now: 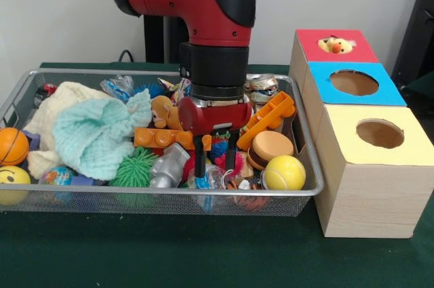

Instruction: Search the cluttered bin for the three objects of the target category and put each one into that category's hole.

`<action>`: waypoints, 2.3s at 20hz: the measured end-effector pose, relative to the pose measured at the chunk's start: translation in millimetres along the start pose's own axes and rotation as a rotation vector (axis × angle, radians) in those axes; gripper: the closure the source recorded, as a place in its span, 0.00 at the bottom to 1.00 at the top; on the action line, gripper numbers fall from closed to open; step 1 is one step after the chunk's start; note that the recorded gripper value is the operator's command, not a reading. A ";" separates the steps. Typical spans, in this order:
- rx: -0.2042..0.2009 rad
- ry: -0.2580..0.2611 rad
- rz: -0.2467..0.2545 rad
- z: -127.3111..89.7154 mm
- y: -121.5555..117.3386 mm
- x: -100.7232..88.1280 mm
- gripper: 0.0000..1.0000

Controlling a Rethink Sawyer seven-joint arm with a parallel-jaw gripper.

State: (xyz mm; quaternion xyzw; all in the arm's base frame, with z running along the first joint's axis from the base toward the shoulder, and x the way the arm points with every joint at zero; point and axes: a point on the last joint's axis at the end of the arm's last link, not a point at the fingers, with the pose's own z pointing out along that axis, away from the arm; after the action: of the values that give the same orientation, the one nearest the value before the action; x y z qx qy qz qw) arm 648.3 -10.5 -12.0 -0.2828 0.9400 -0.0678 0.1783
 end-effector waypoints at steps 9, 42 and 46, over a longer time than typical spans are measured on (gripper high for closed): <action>-0.027 -0.046 0.025 25.6 6.9 16.8 0.00; -0.128 -0.172 0.079 19.1 25.4 -8.7 0.00; -0.141 -0.191 0.092 17.2 25.3 -13.7 0.00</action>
State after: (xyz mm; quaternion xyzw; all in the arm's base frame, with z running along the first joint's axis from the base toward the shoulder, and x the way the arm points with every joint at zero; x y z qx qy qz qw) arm 652.5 17.7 -29.7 -0.2564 0.9331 0.0339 0.2497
